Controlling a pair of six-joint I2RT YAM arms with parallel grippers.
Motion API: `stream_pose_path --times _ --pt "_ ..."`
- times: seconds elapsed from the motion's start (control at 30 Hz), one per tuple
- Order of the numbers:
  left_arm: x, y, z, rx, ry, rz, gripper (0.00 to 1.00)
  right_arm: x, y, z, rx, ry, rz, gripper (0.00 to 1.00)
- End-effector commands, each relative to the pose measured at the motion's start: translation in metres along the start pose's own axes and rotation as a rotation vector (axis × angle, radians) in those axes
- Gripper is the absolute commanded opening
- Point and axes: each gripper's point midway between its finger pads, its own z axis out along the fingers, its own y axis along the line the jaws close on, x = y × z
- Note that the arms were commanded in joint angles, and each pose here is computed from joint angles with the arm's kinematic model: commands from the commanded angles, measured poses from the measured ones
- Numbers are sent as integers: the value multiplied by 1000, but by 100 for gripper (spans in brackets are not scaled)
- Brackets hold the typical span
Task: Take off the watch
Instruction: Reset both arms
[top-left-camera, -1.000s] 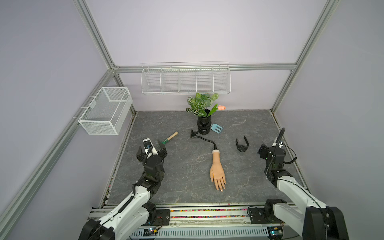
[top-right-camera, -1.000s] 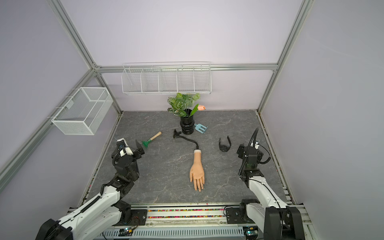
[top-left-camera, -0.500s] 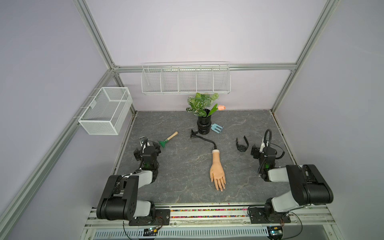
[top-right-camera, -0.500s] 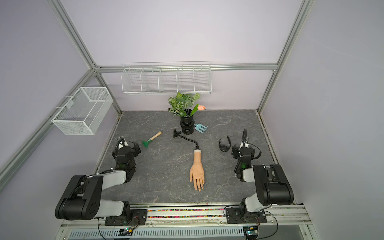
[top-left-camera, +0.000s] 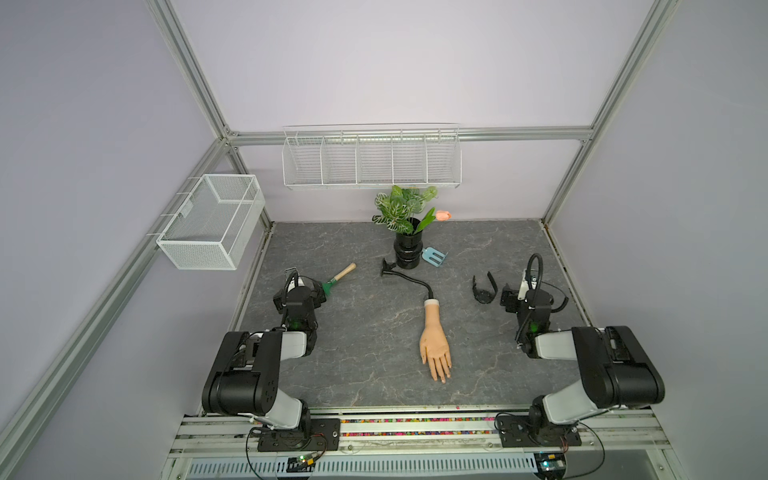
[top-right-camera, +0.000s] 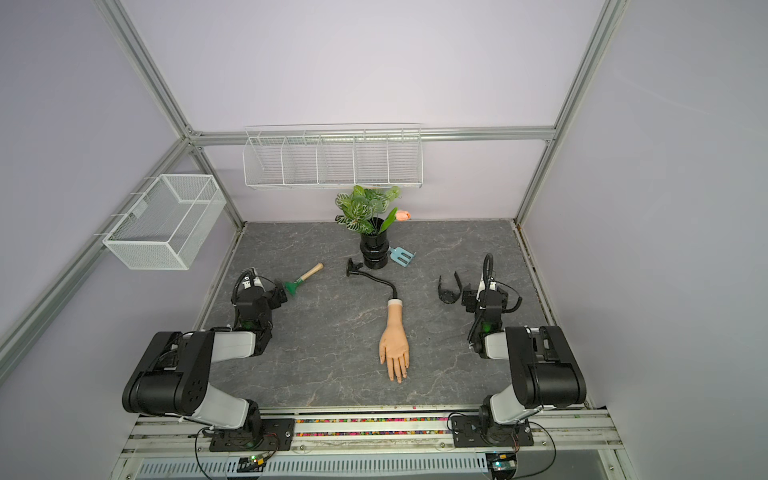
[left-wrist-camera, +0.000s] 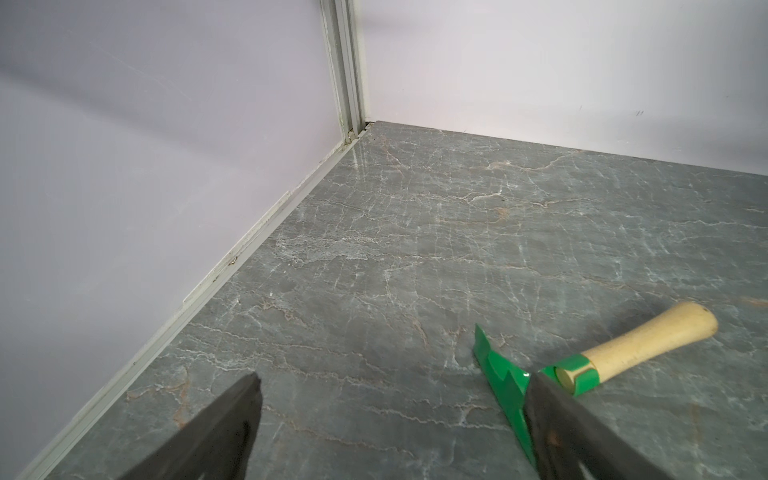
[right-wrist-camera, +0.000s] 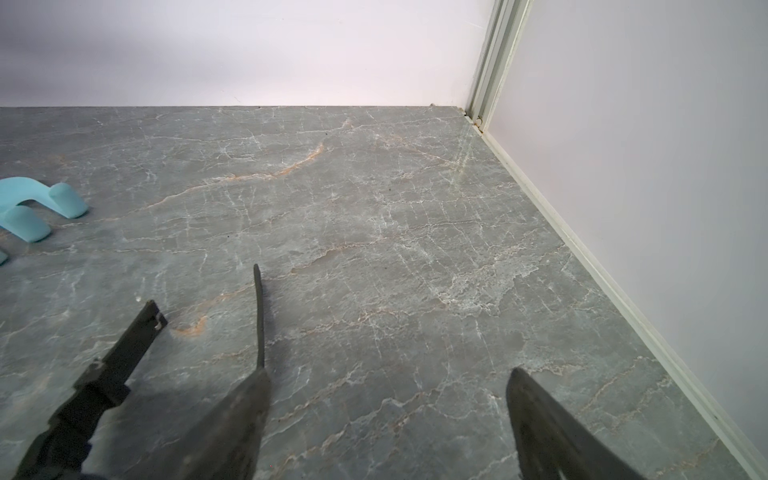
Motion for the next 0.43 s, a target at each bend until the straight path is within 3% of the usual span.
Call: stream_pose_path --times 0.0,0.4 --pt "-12 -2 2 7 -26 -11 99 -7 3 1 -15 -19 -9 89" --pt "-12 -2 2 7 -25 -13 99 -8 1 -3 11 -33 -15 89"
